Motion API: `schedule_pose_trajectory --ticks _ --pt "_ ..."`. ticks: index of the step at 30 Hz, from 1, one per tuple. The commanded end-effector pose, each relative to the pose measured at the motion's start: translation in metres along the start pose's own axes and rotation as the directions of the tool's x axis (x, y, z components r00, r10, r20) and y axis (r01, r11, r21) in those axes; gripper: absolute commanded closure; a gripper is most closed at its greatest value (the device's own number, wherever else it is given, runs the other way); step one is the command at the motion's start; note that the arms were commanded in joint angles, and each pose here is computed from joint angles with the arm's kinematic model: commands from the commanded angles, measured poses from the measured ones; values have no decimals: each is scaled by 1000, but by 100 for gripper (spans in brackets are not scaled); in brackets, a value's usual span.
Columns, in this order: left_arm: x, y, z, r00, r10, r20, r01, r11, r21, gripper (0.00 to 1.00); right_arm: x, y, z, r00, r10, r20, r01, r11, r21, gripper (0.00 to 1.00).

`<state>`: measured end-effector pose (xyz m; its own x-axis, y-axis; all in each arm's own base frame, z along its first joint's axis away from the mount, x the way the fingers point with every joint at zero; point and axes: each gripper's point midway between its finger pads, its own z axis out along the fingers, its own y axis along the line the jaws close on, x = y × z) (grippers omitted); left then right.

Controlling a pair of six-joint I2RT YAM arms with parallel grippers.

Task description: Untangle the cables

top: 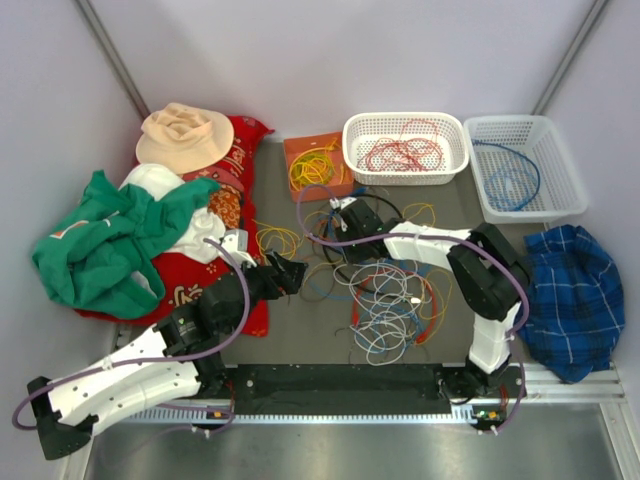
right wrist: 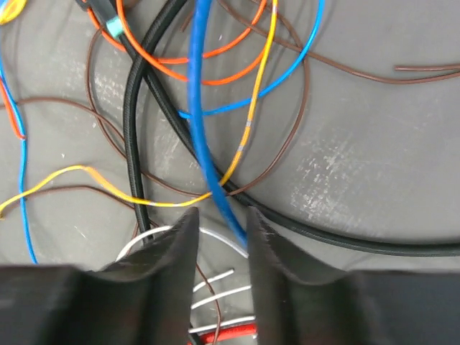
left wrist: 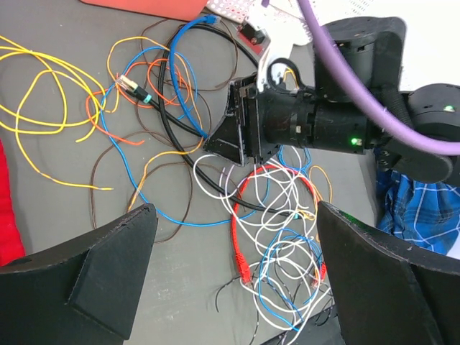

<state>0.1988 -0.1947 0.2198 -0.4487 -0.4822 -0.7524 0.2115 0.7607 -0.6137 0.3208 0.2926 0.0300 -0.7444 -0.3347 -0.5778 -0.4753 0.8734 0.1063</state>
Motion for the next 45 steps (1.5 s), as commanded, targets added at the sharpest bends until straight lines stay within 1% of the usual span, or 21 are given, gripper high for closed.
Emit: schedule_pose_trajectory --ticks 1,3,7,9,11,14,18,21,24,27,29,31,33,34,35,37,38,40,41,44,45 --pt "-6 -4 0 1000 -16 19 16 1000 7 4 0 6 6 1000 9 16 -9 999 -32 78" --pt "-6 -3 0 1000 -19 21 19 1000 7 4 6 8 3 1000 20 13 -19 999 -44 81" --pt "-8 -4 1 999 -13 34 13 1000 11 4 11 19 -22 998 43 40 -40 997 -68 96" --pt "-13 -6 0 999 -5 49 4 1000 17 4 -5 30 -54 992 50 112 -40 995 -90 100" --pt "-20 -8 -1 997 11 72 -12 1000 20 3 -18 49 -95 981 28 191 -4 992 -123 100" --pt "-31 -12 -3 994 27 108 -31 999 33 3 -34 64 -140 960 9 278 30 990 -136 100" --pt "-41 -18 -4 988 31 151 -40 998 57 2 -52 60 -207 922 48 384 15 987 -161 100" --pt "-51 -27 -5 982 28 189 -46 995 92 2 -63 54 -243 888 76 454 5 985 -174 100" --pt "-68 -43 -8 968 4 251 -43 988 150 1 -71 49 -265 859 100 502 -9 983 -181 100" --pt "-80 -57 -12 954 -10 298 -56 976 211 2 -78 48 -290 818 146 557 -25 975 -220 100" --pt "-81 -60 -11 952 -11 305 -60 973 222 1 -88 44 -312 775 175 607 -37 972 -233 100" --pt "-79 -60 -10 956 -9 293 -58 974 219 2 -104 28 -333 721 178 669 -75 981 -180 100" --pt "-71 -58 -6 964 -13 266 -44 977 211 2 -112 4 -338 705 162 690 -138 986 -91 100" --pt "-66 -56 -5 968 -11 250 -42 978 205 2 -122 -4 -351 688 176 704 -164 983 -86 100" --pt "-62 -54 -3 972 -24 232 -24 979 202 2 -128 -30 -348 683 191 705 -232 972 -38 100" --pt "-54 -50 -2 978 -28 207 -13 981 195 2 -143 -52 -357 640 246 728 -308 950 -50 100" --pt "-51 -49 -1 979 -42 198 2 980 197 2 -148 -82 -360 607 272 747 -384 923 -24 100" --pt "-45 -45 0 983 -44 178 11 982 187 2 -160 -107 -360 554 333 763 -472 881 -42 100" --pt "-45 -45 -2 983 -59 175 24 981 191 2 -161 -137 -363 516 348 782 -546 838 -12 100" --pt "-39 -41 -3 986 -60 156 30 982 186 2 -173 -182 -364 410 402 819 -672 740 -27 100" --pt "-37 -40 -2 987 -58 150 30 982 184 1 -175 -208 -373 332 406 851 -733 679 -38 100"
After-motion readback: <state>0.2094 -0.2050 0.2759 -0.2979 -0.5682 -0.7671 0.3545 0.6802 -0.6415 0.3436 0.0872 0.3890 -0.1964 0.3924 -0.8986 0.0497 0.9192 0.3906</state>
